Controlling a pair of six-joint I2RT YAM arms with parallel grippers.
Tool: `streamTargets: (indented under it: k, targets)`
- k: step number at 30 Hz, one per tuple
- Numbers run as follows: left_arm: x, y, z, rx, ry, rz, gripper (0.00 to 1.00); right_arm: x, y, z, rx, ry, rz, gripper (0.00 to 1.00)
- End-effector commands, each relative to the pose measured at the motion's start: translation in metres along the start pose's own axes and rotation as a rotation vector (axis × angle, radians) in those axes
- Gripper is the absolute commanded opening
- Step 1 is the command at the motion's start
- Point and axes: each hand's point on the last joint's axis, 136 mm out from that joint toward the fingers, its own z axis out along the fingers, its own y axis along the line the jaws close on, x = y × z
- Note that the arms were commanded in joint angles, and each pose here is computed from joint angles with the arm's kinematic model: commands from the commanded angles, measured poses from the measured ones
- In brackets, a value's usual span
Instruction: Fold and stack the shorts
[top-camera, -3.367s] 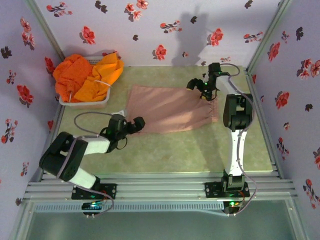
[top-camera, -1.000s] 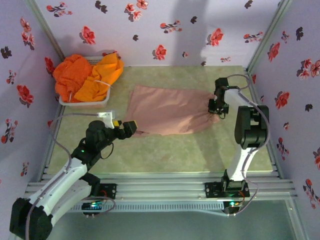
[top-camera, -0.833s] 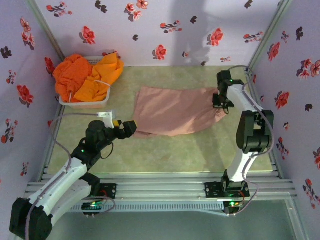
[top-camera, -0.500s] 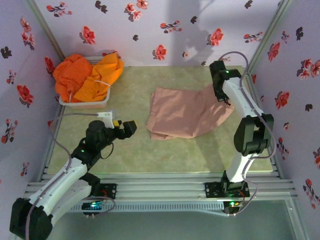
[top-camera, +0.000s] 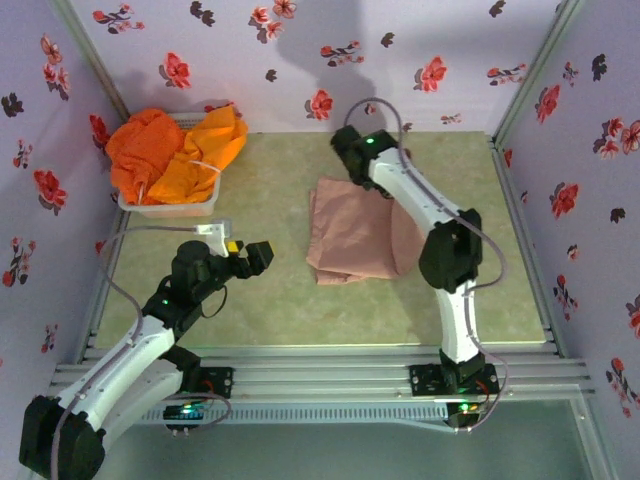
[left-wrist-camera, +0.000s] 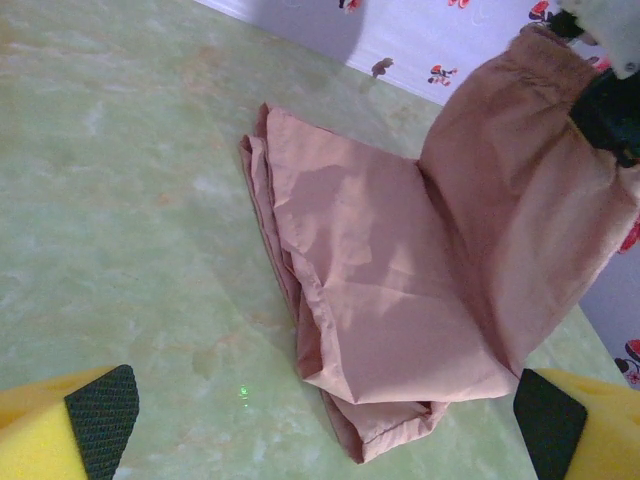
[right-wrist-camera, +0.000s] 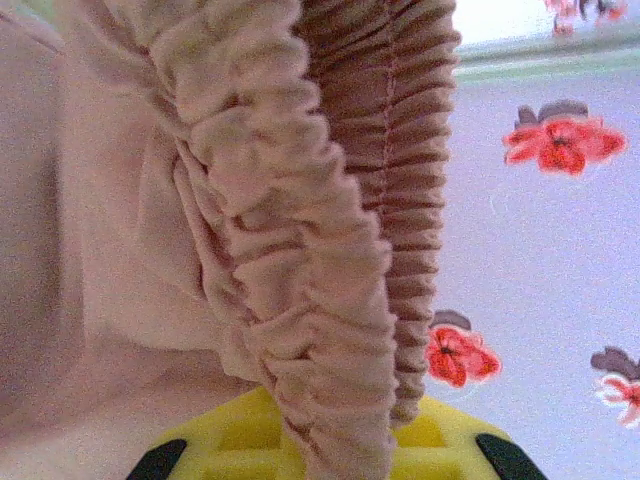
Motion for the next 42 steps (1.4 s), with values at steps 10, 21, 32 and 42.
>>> streamTargets:
  k: [10,21,32,42]
  targets:
    - [-0.008,0.001,0.0,-0.004,-0.041,-0.016,0.99,-0.075,0.197,-0.145,-0.858,-0.186,0.096,0.9]
    - [-0.045,-0.013,0.018,-0.03,-0.052,-0.116,0.99,-0.057,0.094,-0.173,-1.21,-0.381,0.552,0.99]
    - [-0.052,-0.031,0.15,-0.094,0.388,0.005,0.95,0.035,0.09,-0.092,-0.984,-0.282,0.736,0.99]
    - [-0.021,-0.008,0.239,-0.111,0.624,0.144,0.86,0.095,0.07,-0.063,-0.898,-0.28,0.869,0.99]
